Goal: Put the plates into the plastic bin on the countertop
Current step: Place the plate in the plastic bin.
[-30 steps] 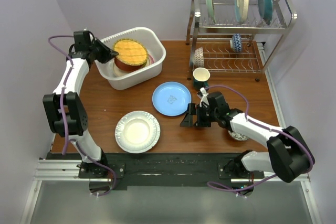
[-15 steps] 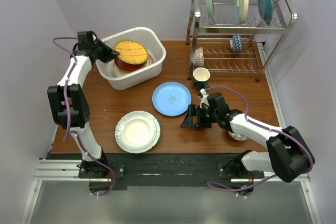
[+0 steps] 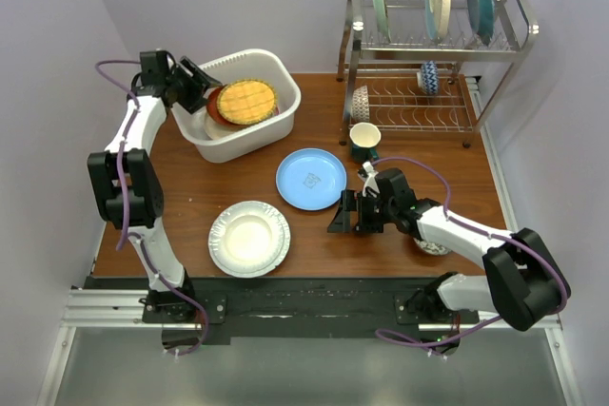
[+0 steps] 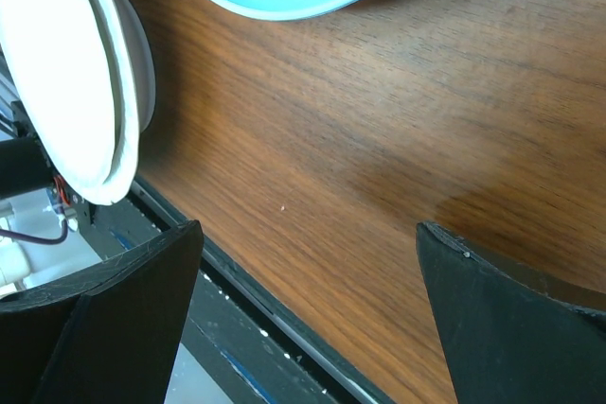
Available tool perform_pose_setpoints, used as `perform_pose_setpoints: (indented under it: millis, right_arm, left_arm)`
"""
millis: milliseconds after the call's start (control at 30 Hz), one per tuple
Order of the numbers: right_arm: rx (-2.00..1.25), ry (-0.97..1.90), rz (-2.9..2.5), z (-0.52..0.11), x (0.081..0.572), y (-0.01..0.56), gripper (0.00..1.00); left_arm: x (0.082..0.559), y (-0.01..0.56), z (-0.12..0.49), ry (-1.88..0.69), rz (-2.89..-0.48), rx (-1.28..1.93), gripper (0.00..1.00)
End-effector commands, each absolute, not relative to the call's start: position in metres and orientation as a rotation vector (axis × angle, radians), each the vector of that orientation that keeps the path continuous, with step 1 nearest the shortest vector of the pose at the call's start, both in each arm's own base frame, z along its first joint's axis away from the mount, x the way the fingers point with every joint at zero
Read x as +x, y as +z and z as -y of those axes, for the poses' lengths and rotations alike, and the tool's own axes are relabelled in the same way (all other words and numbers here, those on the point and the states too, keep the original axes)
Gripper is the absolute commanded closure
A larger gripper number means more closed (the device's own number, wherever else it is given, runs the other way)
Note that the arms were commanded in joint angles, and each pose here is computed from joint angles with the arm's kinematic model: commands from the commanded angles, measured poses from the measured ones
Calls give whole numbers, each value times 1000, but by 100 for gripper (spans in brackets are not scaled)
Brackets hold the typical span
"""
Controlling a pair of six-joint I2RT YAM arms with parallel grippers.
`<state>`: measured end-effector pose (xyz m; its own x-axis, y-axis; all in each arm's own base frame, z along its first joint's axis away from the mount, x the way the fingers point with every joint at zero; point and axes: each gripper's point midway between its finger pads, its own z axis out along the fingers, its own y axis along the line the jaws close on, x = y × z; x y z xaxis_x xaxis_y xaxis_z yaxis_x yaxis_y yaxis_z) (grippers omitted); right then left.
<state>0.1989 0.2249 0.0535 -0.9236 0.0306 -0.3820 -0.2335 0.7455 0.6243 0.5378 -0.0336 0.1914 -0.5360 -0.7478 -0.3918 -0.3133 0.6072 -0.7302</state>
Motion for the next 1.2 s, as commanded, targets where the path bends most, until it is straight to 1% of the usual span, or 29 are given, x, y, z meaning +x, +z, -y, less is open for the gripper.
perform_pose_setpoints:
  millis: [0, 200, 267, 400, 467, 500, 700, 833, 1167]
  right_arm:
    - [-177, 989, -2558, -226, 202, 53, 1]
    - [-176, 987, -2559, -226, 202, 53, 1]
    - [-175, 984, -2563, -225, 202, 51, 1]
    - [-170, 987, -2559, -227, 203, 52, 1]
    - [-167, 986, -2565, -227, 203, 52, 1]
    - [-169, 987, -2565, -227, 203, 51, 1]
    - [-164, 990, -2564, -227, 204, 52, 1]
    - [-163, 988, -2564, -227, 203, 53, 1]
    - [-157, 979, -2568, -226, 203, 52, 1]
  left_arm:
    - [540, 247, 28, -786, -2015, -727, 29]
    - [532, 296, 36, -836, -1934, -635, 28]
    - [525, 303, 41, -855, -1932, -608, 28]
    - [499, 327, 56, -855, -1911, -505, 27]
    - [486, 320, 67, -844, -1942, -459, 27]
    - [477, 327, 71, -840, -1933, -435, 27]
    - [439, 313, 101, -749, -2013, -298, 24]
    - [416, 295, 121, -745, -2065, -239, 21]
    - [367, 222, 152, -790, -2241, -131, 22]
